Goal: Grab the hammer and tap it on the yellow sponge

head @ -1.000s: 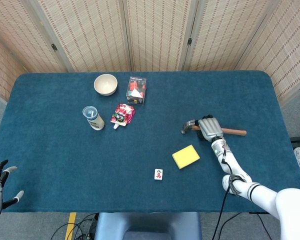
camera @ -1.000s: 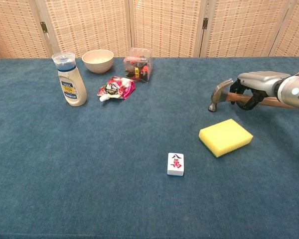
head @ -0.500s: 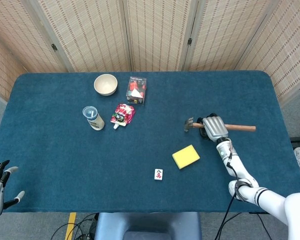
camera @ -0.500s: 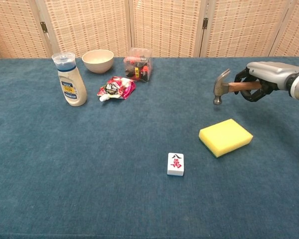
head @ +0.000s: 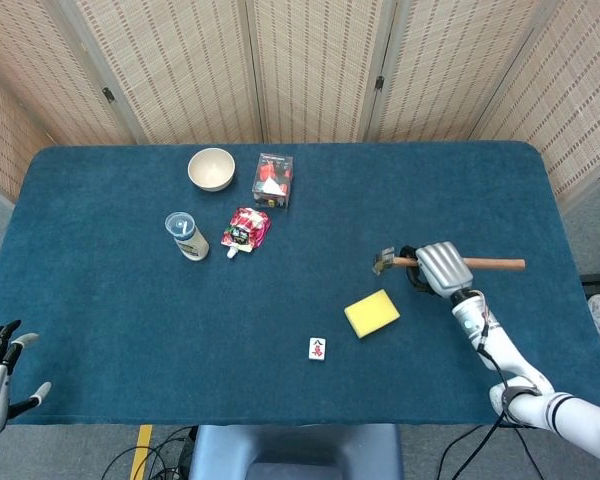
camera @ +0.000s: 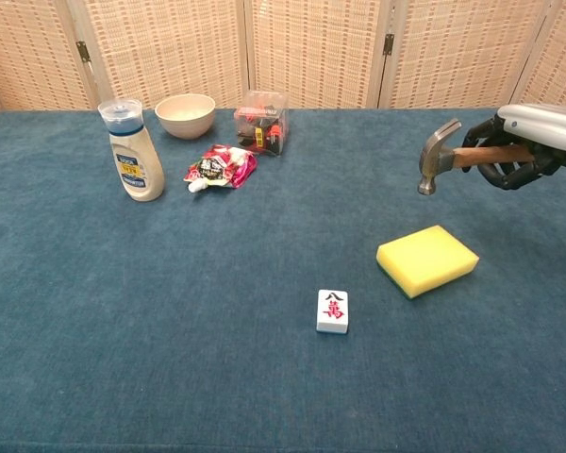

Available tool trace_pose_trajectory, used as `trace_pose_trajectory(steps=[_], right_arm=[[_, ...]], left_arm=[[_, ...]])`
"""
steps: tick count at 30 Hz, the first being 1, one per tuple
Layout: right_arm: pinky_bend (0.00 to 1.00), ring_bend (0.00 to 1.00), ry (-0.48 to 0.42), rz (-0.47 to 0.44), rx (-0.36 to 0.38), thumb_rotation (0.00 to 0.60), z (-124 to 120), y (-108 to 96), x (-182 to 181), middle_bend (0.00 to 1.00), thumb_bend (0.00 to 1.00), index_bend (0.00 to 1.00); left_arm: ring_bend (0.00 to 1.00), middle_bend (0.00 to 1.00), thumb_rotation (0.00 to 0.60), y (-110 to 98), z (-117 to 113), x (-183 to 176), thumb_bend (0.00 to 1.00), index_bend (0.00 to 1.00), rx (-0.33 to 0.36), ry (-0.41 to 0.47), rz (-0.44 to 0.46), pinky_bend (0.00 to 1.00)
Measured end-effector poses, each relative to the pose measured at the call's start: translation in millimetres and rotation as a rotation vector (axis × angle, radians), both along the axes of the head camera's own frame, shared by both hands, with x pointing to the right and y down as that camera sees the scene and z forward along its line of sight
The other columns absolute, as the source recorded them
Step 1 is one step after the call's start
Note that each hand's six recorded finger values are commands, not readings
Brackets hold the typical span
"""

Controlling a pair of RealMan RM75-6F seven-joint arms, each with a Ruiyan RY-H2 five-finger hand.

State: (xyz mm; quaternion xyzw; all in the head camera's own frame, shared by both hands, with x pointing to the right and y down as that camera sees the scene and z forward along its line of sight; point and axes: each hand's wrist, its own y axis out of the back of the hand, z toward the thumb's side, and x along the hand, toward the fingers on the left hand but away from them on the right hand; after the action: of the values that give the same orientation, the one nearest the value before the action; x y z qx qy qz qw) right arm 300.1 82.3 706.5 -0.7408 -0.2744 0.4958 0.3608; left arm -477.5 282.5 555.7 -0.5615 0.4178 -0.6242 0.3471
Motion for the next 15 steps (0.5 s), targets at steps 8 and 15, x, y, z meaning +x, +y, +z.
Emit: trace_pose_trajectory(steps=[8,15], right_arm=[[0.83,0.72,-0.032,-0.063,-0.033,0.6,-13,24,-1,0.84,0.75,0.86],[0.83,0.73,-0.067,-0.127,-0.101,0.6,-20,48,-15,0.84,0.75,0.86]], left_arm=[[0.12,0.13,0.6,-1,0,3,0.2,0.28,0.0,0.003,0.008,0.21],[0.12,0.13,0.6,-1,-3,5,0.2,0.28,0.006,0.004,0.01,0.21]])
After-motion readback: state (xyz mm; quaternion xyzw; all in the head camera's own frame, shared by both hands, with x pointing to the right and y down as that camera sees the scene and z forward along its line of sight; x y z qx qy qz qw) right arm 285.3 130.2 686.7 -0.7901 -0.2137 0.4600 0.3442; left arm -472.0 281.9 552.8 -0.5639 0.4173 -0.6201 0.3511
